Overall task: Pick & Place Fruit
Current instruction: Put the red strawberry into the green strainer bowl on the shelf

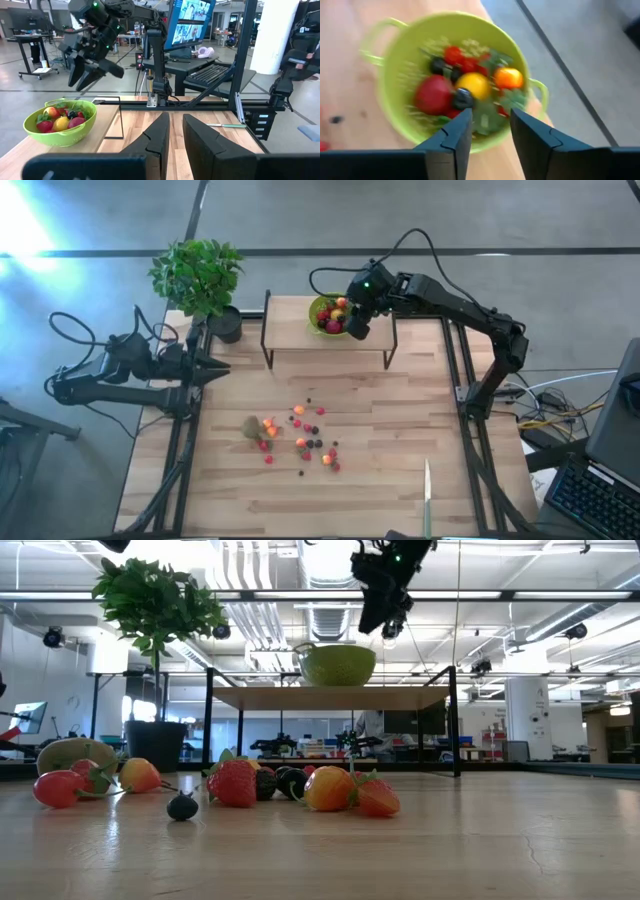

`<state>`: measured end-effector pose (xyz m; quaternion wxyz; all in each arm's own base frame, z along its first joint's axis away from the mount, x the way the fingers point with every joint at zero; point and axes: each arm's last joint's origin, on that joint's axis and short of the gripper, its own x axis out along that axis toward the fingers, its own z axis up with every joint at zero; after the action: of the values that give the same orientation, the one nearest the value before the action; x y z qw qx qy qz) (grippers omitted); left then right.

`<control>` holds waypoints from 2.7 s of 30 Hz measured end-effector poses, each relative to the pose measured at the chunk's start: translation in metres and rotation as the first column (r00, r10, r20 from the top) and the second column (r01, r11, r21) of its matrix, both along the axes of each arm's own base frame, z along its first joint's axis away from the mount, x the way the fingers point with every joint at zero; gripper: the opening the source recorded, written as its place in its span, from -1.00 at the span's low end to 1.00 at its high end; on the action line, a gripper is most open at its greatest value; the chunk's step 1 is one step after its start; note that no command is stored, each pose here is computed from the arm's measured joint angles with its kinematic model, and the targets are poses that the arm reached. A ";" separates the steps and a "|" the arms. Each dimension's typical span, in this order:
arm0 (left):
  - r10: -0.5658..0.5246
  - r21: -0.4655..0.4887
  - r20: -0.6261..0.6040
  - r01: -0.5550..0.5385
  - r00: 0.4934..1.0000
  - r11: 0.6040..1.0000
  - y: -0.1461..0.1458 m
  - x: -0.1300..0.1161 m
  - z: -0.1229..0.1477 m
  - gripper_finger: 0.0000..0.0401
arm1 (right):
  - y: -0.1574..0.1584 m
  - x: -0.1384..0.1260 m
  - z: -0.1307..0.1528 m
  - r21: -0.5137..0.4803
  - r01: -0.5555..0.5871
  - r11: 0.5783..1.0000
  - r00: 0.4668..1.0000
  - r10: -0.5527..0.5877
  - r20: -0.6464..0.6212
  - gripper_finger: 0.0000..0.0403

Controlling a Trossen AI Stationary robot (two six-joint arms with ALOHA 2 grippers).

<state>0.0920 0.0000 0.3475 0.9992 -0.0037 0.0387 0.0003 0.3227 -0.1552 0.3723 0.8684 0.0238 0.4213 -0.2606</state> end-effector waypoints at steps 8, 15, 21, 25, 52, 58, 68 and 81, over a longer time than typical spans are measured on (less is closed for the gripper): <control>0.000 0.000 0.000 0.000 1.000 1.000 0.000 0.000 0.000 -0.69 | 0.025 0.009 0.022 -0.009 -0.091 0.996 0.993 0.092 0.074 -0.20; 0.000 0.000 0.000 0.000 1.000 1.000 0.000 0.000 0.000 -0.69 | 0.050 0.014 0.043 -0.043 -0.170 0.984 0.977 0.174 0.123 -0.11; 0.000 0.000 0.000 0.000 1.000 1.000 0.000 0.000 0.000 -0.69 | 0.061 0.016 0.051 -0.061 -0.205 0.977 0.966 0.212 0.145 -0.09; 0.000 0.000 0.000 0.000 1.000 1.000 0.000 0.000 0.000 -0.69 | 0.062 0.016 0.051 -0.063 -0.210 0.976 0.966 0.217 0.143 -0.13; 0.000 0.000 0.000 0.000 1.000 1.000 0.000 0.000 0.000 -0.69 | 0.142 0.031 0.013 0.195 -0.529 0.826 0.849 0.518 0.109 -0.34; 0.000 0.000 0.000 0.000 1.000 1.000 0.000 0.000 0.000 -0.69 | 0.181 0.027 -0.022 0.302 -0.550 0.779 0.817 0.577 -0.002 -0.22; 0.000 0.000 0.000 0.000 1.000 1.000 0.000 0.000 0.000 -0.69 | 0.243 0.021 -0.095 0.366 -0.609 0.704 0.742 0.669 -0.051 -0.06; 0.000 0.000 0.000 0.000 1.000 1.000 0.000 0.000 0.000 -0.69 | 0.281 0.019 -0.147 0.293 -0.709 0.641 0.699 0.695 0.172 -0.16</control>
<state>0.0920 0.0000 0.3475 0.9992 -0.0037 0.0387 0.0003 0.3416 0.1261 0.2249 0.8924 0.0123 0.4165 0.1731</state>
